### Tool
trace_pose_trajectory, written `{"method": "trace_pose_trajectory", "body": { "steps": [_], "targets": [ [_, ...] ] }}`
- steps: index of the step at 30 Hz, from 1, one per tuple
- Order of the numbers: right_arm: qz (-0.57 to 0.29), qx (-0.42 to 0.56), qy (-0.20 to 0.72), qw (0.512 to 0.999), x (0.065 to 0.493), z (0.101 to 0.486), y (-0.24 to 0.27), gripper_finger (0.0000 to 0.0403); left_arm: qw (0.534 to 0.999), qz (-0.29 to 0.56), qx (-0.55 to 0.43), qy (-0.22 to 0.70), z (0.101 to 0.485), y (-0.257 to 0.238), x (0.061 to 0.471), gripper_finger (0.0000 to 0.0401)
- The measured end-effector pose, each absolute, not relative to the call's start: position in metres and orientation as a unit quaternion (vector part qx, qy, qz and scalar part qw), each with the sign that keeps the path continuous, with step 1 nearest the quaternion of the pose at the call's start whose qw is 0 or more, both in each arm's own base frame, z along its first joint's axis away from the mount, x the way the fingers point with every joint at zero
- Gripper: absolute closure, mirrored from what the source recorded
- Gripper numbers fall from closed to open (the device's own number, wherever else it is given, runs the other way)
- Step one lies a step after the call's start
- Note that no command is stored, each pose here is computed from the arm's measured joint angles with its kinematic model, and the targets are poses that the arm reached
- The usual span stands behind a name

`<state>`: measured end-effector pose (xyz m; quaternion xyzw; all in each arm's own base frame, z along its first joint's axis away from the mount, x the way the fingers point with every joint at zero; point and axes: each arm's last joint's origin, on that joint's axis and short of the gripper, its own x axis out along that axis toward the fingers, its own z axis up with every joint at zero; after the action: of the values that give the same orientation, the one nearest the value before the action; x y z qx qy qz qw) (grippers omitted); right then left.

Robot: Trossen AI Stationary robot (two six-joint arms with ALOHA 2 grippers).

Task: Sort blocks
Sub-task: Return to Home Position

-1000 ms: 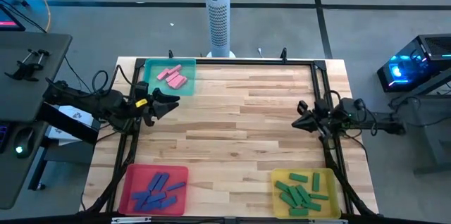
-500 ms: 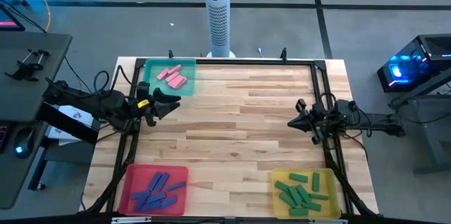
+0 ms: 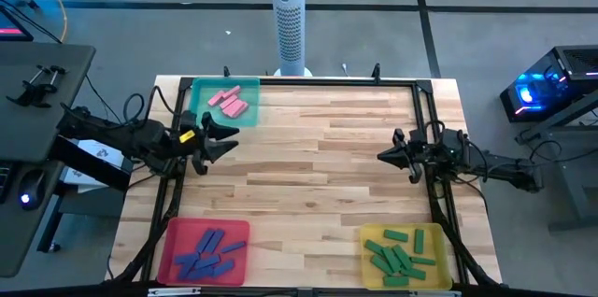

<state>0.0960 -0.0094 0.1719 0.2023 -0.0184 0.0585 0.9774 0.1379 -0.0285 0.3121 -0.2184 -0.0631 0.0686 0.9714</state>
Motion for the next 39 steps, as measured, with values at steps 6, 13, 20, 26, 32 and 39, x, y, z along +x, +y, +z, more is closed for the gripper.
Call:
{"method": "trace_pose_trajectory", "body": {
  "steps": [6, 13, 20, 26, 32, 39],
  "targets": [
    [0.059, 0.213, -0.018, 0.975, 0.096, 0.172, -0.009, 0.0403, 0.985, 0.076, -0.148, -0.046, 0.309, -0.030, 0.143, 0.0197],
    [0.059, 0.209, -0.018, 0.976, 0.096, 0.172, -0.009, 0.0403, 0.988, 0.080, -0.131, -0.026, 0.304, -0.032, 0.149, 0.0197],
    [0.059, 0.209, -0.018, 0.976, 0.096, 0.172, -0.009, 0.0402, 0.993, 0.081, -0.081, 0.001, 0.299, -0.032, 0.149, 0.0197],
    [0.059, 0.209, -0.017, 0.976, 0.096, 0.172, -0.009, 0.0402, 0.989, 0.098, -0.108, -0.038, 0.276, -0.018, 0.125, 0.0197],
    [0.059, 0.209, -0.017, 0.976, 0.096, 0.172, -0.009, 0.0402, 0.976, 0.082, -0.160, -0.126, 0.232, -0.003, 0.105, 0.0197],
    [0.059, 0.210, -0.017, 0.976, 0.096, 0.172, -0.009, 0.0402, 0.974, 0.086, -0.130, -0.167, 0.205, 0.005, 0.090, 0.0197]
  ]
}}
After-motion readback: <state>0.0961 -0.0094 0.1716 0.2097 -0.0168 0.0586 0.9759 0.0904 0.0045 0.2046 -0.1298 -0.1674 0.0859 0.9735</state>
